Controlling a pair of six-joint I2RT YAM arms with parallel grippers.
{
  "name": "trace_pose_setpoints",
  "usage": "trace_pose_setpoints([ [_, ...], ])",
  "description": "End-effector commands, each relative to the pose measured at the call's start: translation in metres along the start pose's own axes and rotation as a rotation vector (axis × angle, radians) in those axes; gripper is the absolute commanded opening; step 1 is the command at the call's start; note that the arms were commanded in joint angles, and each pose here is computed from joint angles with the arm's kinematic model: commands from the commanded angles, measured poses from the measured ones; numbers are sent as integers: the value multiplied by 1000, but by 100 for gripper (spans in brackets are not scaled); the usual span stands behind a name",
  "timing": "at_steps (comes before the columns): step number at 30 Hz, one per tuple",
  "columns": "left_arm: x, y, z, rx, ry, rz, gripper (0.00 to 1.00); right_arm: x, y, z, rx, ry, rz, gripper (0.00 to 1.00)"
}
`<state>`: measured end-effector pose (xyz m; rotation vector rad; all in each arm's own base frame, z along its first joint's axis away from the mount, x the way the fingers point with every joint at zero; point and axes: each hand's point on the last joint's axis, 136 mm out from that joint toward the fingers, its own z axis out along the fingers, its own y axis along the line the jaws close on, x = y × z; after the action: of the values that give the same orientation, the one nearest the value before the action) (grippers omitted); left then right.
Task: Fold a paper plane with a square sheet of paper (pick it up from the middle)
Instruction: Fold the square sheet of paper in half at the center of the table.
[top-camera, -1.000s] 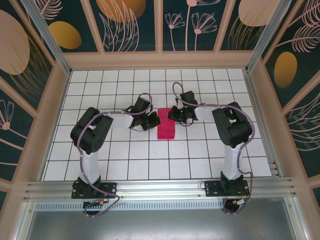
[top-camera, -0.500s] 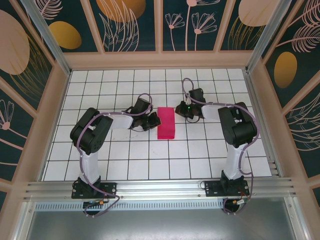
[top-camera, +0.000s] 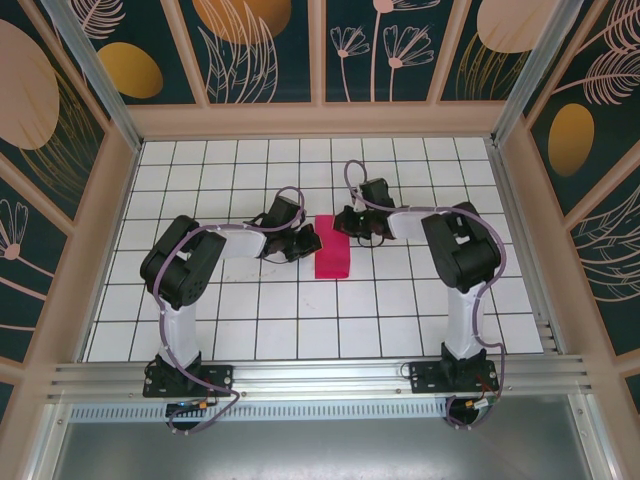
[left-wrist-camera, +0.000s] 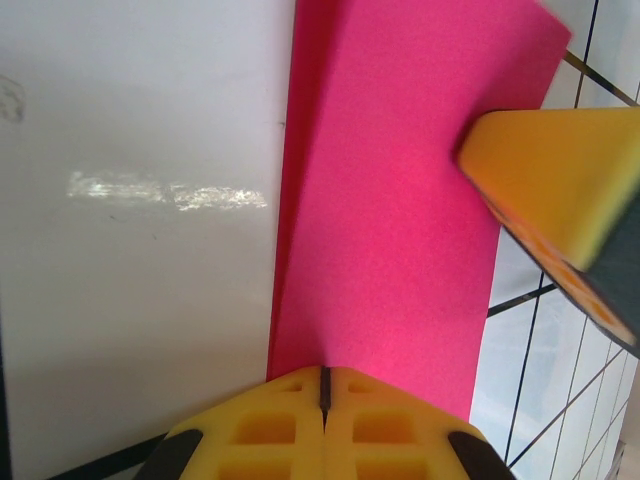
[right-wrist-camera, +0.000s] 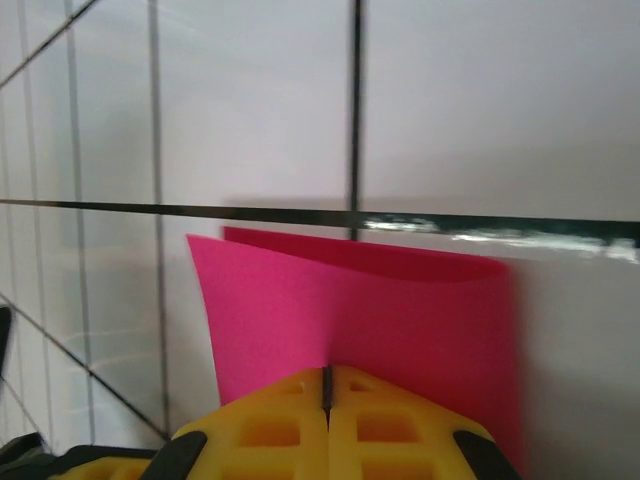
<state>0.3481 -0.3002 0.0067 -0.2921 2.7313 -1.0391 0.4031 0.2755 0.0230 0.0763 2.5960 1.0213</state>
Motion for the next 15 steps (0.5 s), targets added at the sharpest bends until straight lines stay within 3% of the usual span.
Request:
trace_pose_setpoints([
  [1, 57, 142, -2, -479, 115, -154, 0, -22, -21, -2, 56, -63, 24, 0],
  [9, 61, 146, -2, -482, 119, -157, 0, -56, -66, -19, 141, -183, 145, 0],
  [15, 59, 144, -2, -479, 114, -154, 0, -68, -30, -44, 38, -197, 92, 0],
])
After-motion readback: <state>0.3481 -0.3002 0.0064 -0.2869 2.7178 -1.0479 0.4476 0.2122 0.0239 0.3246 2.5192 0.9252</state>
